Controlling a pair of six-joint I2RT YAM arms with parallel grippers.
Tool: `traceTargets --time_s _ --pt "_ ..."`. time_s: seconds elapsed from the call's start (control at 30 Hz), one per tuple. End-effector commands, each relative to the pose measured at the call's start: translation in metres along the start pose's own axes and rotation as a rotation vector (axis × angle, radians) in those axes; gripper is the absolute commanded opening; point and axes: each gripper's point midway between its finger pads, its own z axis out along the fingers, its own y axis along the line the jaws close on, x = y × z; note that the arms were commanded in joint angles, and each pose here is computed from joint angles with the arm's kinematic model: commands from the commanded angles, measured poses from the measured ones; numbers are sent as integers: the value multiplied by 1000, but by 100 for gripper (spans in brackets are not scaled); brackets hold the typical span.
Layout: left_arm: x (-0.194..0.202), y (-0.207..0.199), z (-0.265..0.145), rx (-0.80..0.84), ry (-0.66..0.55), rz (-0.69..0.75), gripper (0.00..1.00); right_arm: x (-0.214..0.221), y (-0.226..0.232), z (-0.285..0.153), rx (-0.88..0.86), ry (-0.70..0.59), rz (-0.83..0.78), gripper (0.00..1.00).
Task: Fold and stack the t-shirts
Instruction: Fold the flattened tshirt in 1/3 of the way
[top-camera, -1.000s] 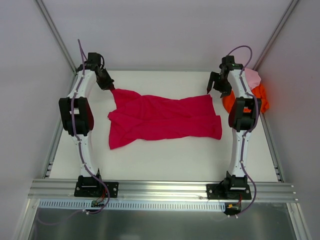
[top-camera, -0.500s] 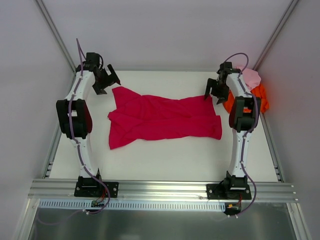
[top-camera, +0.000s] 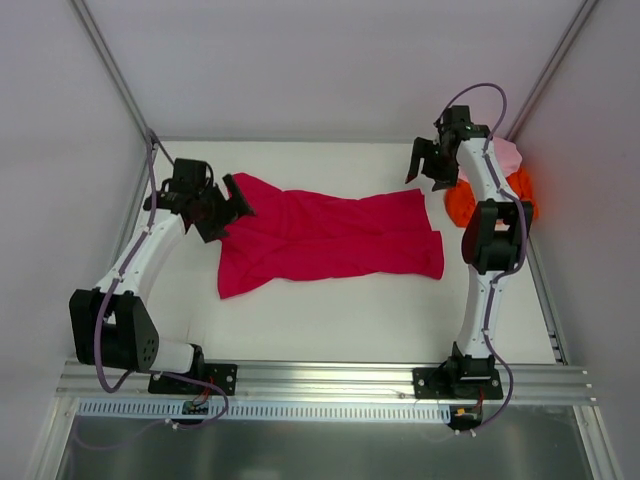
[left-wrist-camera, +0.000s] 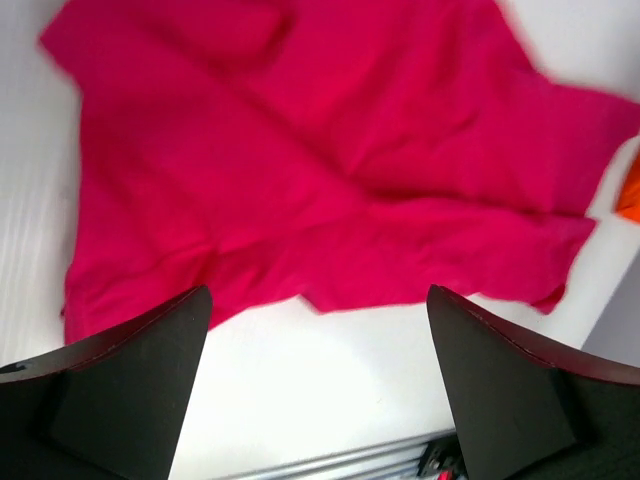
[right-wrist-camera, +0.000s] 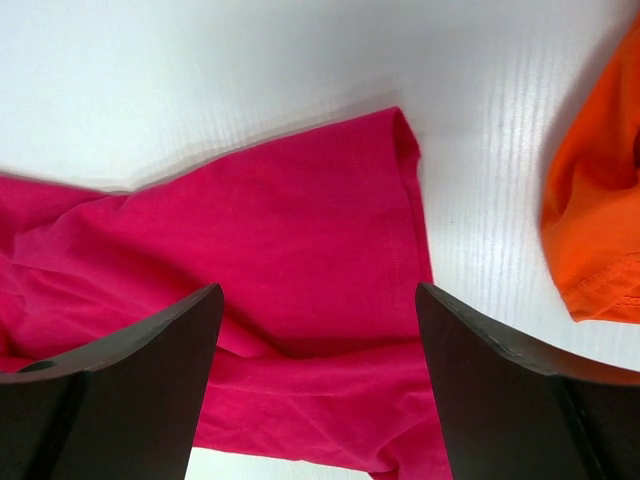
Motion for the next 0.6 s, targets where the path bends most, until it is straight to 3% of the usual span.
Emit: traceTargets --time_s 0.0,0.1,0.57 --pt "44 36 15 -49 88 -88 91 -8 24 -35 -42 -57 -40 83" --pt "58 49 23 -67 115 -73 91 -8 33 -43 -61 -66 -52 82" --pt "28 39 61 -37 76 -2 88 13 49 -59 -64 -63 -122 83"
